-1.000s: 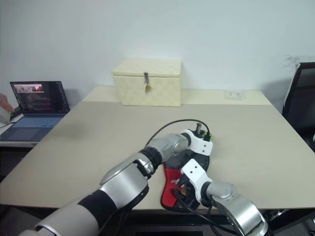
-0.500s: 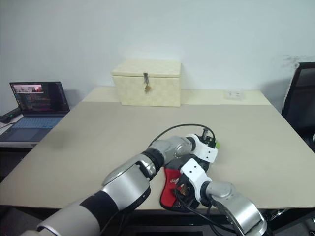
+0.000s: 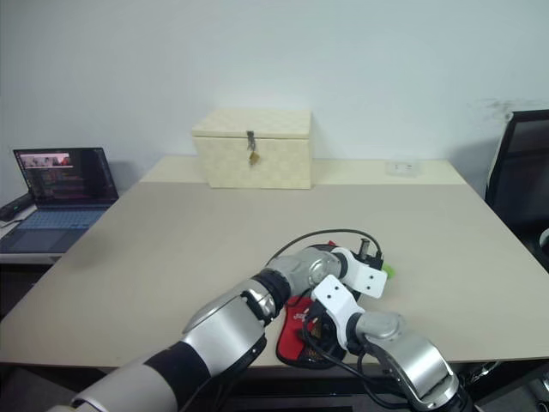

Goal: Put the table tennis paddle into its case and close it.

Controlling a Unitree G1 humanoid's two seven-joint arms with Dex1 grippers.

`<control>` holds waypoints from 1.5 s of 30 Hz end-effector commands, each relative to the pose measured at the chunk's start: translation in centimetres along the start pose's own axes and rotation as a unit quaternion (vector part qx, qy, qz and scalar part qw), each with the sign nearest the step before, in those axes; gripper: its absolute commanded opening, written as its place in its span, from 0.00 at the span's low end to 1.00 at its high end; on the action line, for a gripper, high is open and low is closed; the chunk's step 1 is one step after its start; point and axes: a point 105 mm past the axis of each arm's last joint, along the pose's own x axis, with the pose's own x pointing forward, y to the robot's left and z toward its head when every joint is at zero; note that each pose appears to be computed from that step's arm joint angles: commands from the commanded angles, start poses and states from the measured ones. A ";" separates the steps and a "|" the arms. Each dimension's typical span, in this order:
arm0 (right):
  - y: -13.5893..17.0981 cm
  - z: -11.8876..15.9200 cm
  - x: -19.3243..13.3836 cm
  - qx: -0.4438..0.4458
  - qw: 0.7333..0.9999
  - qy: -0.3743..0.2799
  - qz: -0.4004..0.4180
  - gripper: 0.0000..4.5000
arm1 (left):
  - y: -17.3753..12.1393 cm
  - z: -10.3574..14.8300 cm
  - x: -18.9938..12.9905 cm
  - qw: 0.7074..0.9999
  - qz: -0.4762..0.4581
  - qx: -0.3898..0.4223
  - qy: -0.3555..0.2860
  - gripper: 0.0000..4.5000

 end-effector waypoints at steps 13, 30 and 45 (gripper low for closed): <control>1.4 -3.7 1.8 0.039 0.995 0.071 0.051 1.00 | 2.8 -3.8 -2.9 0.955 0.037 -0.292 -0.024 0.61; 1.6 -3.4 2.5 0.048 0.995 0.065 0.059 1.00 | 4.8 -0.2 -3.1 0.971 -0.045 -0.220 -0.085 1.00; 1.6 -3.1 2.4 0.063 0.995 0.058 0.059 1.00 | 5.5 -0.3 -4.7 0.949 -0.097 -0.276 -0.118 1.00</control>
